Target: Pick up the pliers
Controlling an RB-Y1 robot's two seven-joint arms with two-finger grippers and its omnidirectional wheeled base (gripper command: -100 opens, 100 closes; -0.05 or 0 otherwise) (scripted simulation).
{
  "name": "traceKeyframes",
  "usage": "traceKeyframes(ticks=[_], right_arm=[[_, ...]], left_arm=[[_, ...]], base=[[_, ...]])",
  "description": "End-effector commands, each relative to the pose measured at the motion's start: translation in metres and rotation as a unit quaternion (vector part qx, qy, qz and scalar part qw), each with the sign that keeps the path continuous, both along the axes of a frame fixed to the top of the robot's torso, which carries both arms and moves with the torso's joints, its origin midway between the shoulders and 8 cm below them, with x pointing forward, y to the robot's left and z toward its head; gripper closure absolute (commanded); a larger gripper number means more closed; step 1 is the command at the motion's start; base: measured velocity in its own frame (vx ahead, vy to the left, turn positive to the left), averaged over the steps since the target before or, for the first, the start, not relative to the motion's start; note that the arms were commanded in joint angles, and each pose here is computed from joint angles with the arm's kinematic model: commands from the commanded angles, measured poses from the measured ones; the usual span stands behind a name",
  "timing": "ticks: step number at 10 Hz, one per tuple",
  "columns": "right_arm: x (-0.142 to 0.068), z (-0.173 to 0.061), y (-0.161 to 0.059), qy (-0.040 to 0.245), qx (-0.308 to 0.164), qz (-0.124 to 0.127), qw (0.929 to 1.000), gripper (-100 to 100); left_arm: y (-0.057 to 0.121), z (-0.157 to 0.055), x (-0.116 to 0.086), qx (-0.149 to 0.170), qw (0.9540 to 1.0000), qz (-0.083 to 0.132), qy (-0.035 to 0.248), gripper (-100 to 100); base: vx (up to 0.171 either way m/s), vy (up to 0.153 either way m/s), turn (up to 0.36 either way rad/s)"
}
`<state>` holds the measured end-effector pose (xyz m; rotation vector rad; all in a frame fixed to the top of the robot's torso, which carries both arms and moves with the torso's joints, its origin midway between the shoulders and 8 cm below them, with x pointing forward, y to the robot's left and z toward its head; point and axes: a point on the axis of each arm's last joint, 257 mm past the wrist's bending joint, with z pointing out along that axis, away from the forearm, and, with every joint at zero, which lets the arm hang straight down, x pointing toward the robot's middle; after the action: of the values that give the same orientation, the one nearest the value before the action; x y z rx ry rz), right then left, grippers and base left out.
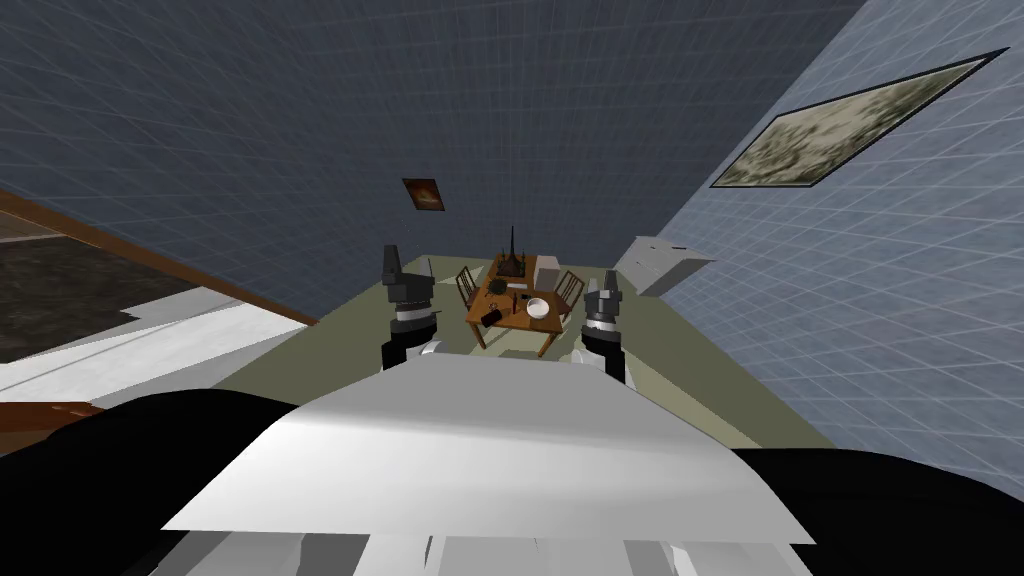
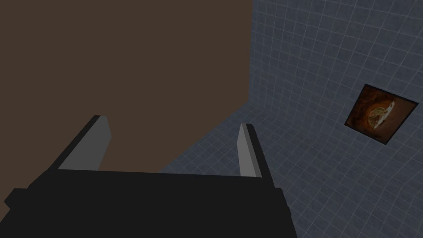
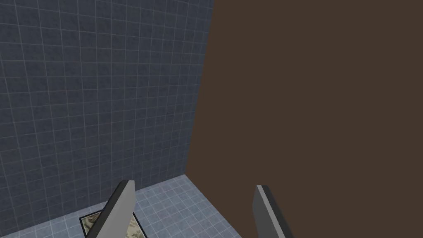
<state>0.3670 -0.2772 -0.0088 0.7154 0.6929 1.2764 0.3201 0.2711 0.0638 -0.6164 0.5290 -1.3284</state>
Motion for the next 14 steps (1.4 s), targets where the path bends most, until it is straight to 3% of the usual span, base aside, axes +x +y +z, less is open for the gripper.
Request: traceKeyframes(ticks=[1, 5, 8, 11, 14], right_arm=[[0.006, -0.007, 0.003, 0.014, -0.019, 0.003, 0.9997, -100], [0.031, -0.041, 0.012, 0.075, -0.082, 0.004, 0.9938, -100], [0.051, -0.074, 0.014, 0.125, -0.134, -0.002, 0.9831, -100], [0.07, -0.115, 0.012, 0.182, -0.195, -0.011, 0.9636, -100], [0.087, -0.163, 0.003, 0.242, -0.265, -0.024, 0.933, -100]], left_arm=[[0.0, 0.0, 0.0, 0.0, 1.0, 0.0, 0.0, 0], [0.0, 0.0, 0.0, 0.0, 1.0, 0.0, 0.0, 0], [0.0, 0.0, 0.0, 0.0, 1.0, 0.0, 0.0, 0], [0.0, 0.0, 0.0, 0.0, 1.0, 0.0, 0.0, 0], [0.0, 0.0, 0.0, 0.0, 1.0, 0.0, 0.0, 0]], base=[[-0.005, 0.01, 0.076], [-0.011, 0.041, 0.14], [-0.001, 0.051, 0.128], [0.01, 0.081, 0.136], [0.024, 0.096, 0.118]])
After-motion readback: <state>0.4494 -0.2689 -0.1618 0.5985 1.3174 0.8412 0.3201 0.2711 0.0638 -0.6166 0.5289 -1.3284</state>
